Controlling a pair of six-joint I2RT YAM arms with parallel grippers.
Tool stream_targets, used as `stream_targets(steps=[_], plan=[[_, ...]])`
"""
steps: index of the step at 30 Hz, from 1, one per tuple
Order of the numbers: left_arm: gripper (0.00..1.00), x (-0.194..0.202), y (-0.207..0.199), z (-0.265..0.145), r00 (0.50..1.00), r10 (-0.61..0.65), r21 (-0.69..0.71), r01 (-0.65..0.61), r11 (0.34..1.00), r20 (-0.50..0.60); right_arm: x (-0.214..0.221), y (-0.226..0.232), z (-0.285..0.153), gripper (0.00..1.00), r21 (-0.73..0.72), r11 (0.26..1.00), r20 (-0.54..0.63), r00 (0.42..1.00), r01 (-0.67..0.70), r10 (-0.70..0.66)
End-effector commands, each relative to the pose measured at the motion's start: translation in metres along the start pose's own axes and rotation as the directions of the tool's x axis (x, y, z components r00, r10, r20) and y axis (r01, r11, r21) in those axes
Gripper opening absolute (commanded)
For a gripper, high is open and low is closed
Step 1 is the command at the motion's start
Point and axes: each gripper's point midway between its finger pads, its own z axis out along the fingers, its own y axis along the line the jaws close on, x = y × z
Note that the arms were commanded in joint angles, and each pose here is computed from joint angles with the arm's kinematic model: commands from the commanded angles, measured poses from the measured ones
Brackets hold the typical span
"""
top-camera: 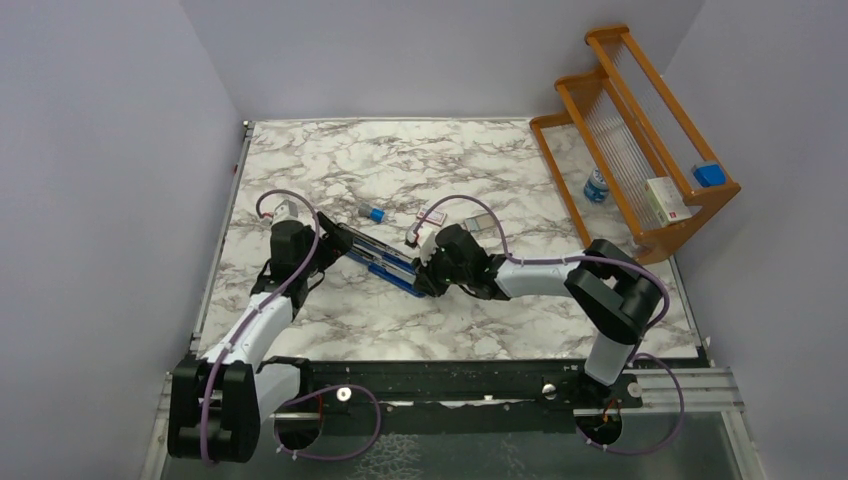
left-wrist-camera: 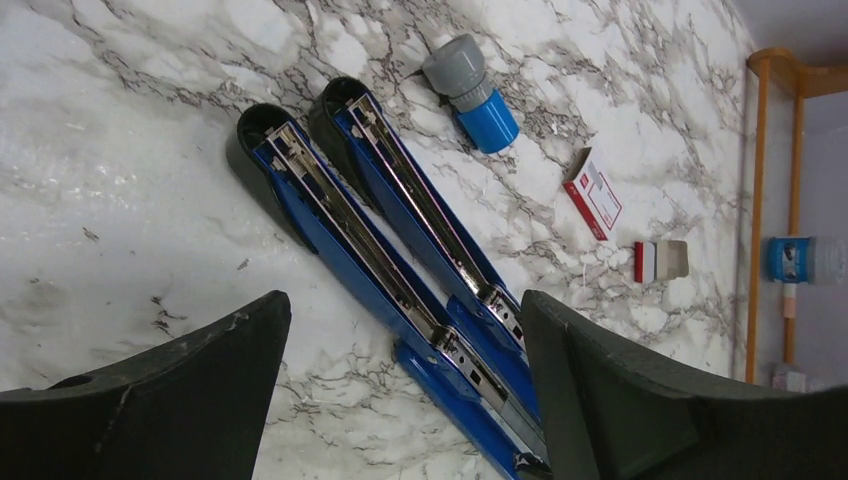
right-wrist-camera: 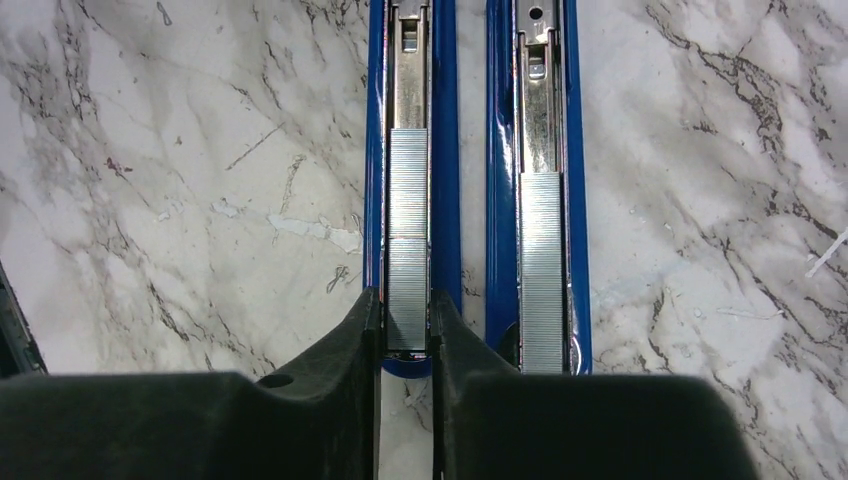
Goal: Load the staples into the stapler
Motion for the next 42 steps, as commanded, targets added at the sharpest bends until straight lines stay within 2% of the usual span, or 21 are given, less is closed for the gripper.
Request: stream_targets(steps=[1,5,18,27,35,42], plan=[[0.89,0.004,-0.017,-0.001,0.996,-0.089,0.136,0.089,0.987,-0.003,-0.006,0.004,0.008,0.13,-0.019,1.000,0.023,1.000,0.021,-0.021],[0.91,0.013,-0.015,0.001,0.987,-0.163,0.178,0.161,0.971,0.000,-0.009,0.005,0.012,0.01,-0.030,0.999,0.035,0.999,0.022,-0.021],[0.93,0.026,-0.003,0.003,0.888,-0.459,0.224,0.445,0.867,0.012,-0.019,0.008,0.020,0.01,-0.048,0.999,0.060,0.998,0.004,-0.001],[0.93,0.035,0.008,0.027,0.853,-0.522,0.178,0.516,0.838,-0.015,-0.018,0.008,0.019,0.01,-0.043,0.999,0.060,0.998,0.002,0.000],[0.92,0.039,0.016,0.038,0.797,-0.603,0.177,0.596,0.783,-0.014,-0.019,0.008,0.020,0.01,-0.042,0.999,0.061,0.998,0.003,-0.001],[0.90,0.031,0.020,0.046,0.795,-0.605,0.201,0.587,0.784,0.038,-0.018,0.007,0.019,0.01,-0.037,0.999,0.056,0.998,0.005,-0.003]])
